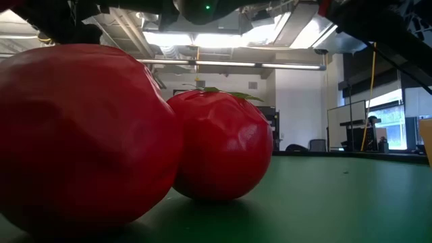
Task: Sort produce into baskets
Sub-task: Put the tomato into the pink bin
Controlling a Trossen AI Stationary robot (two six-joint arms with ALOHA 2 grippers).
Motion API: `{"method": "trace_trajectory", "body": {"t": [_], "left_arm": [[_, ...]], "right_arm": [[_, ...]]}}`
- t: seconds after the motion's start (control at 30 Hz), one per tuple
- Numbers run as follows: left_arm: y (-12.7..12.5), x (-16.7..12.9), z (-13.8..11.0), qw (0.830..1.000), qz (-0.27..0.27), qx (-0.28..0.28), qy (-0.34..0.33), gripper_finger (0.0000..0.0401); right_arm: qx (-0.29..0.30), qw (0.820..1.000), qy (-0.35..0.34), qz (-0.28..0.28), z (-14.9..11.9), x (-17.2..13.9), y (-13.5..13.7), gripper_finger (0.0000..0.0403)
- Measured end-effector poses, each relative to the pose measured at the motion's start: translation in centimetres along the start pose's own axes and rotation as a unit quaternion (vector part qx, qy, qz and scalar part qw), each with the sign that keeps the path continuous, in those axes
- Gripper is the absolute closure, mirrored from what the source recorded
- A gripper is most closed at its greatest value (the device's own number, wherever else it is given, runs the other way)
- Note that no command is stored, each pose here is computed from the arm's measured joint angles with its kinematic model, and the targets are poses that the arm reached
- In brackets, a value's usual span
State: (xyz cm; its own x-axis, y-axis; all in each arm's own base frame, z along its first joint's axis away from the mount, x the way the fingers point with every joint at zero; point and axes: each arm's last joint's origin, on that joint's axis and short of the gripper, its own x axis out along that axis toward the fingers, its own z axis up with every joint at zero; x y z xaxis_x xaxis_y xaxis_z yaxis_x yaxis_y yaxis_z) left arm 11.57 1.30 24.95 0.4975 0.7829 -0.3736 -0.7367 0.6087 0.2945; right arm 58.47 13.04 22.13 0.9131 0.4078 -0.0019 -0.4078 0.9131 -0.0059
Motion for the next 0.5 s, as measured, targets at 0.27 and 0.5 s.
{"method": "trace_trajectory", "body": {"t": [0.27,0.5], "left_arm": [[1.6,-1.6,2.8,0.999,-0.042,-0.020,-0.027,0.0191],[3.4,-2.7,3.5,0.993,-0.095,-0.064,-0.041,0.0191]], "right_arm": [[-0.002,1.000,-0.009,0.000,-0.5,0.2,0.0,0.0113],[-0.003,0.999,-0.035,-0.035,-1.1,0.4,-0.3,0.0113]]}}
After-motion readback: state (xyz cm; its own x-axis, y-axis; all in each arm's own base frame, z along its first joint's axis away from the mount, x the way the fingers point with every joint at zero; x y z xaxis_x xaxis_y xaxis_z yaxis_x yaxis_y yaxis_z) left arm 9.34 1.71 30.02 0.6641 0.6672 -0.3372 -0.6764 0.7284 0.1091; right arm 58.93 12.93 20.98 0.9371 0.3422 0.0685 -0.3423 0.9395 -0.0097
